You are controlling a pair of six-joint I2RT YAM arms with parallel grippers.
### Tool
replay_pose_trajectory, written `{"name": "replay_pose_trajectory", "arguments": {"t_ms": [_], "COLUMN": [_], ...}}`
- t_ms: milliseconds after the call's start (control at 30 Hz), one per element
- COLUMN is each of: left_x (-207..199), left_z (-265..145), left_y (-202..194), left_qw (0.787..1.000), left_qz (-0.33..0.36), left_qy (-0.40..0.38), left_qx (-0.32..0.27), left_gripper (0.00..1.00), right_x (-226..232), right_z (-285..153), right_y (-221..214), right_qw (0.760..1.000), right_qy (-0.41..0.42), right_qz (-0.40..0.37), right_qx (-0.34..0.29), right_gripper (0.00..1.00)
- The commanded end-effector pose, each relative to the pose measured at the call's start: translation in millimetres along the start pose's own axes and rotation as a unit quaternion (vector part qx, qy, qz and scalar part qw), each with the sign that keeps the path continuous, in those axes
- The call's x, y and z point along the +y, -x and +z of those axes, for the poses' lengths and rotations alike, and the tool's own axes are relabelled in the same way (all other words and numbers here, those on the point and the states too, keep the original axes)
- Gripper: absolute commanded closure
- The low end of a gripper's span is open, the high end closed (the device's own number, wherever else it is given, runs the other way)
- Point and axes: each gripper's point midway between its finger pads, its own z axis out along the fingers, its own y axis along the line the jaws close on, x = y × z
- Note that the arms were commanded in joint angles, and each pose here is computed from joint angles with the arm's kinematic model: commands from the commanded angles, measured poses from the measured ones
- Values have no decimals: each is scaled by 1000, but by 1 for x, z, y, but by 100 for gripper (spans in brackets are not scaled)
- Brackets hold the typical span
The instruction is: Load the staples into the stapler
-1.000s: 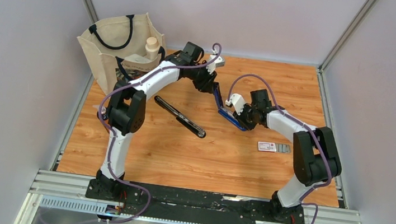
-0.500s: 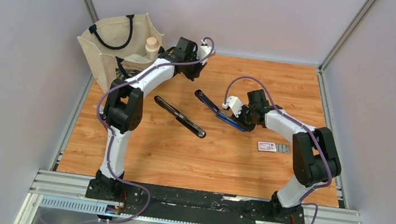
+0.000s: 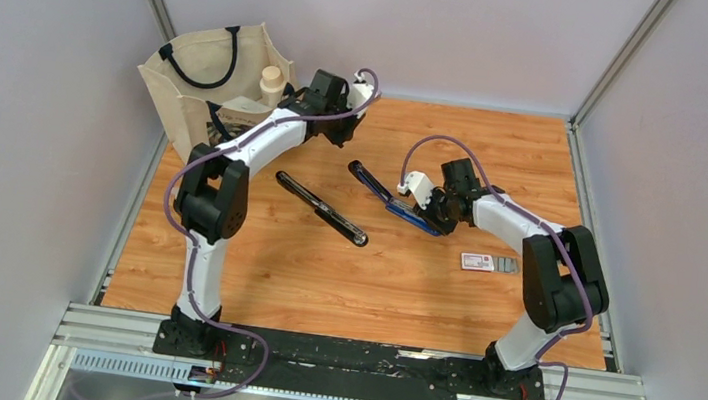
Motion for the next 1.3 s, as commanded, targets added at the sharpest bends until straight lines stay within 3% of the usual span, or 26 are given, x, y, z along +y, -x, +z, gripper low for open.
{"name": "replay_pose_trajectory", "arguments": {"t_ms": [0,333,533,1067,1267], "left_x": [-25,-63,-75,-64,-58], "left_z": [-55,-80,-72,-23,-24], "left_y": [57,54,26,-33,-23], "left_qw": [996,992,994,993,995], "left_qz": [11,32,70,100,90], "left_qy": [-21,-64,-59,-24,-7], "left_qx": [-87,-99,-62,53,40], "left_gripper": [90,87,87,88,88], "right_x": [52,51,51,51,52], "right_z": [6,7,7,7,8], "right_y": [-53,-52,-52,-51,-50], "right_qw": [990,990,990,990,990], "right_qy": [90,87,87,88,92], "right_qz": [36,40,40,43,51], "right_qx": [100,100,100,99,99], "right_gripper": [100,100,100,100,100]}}
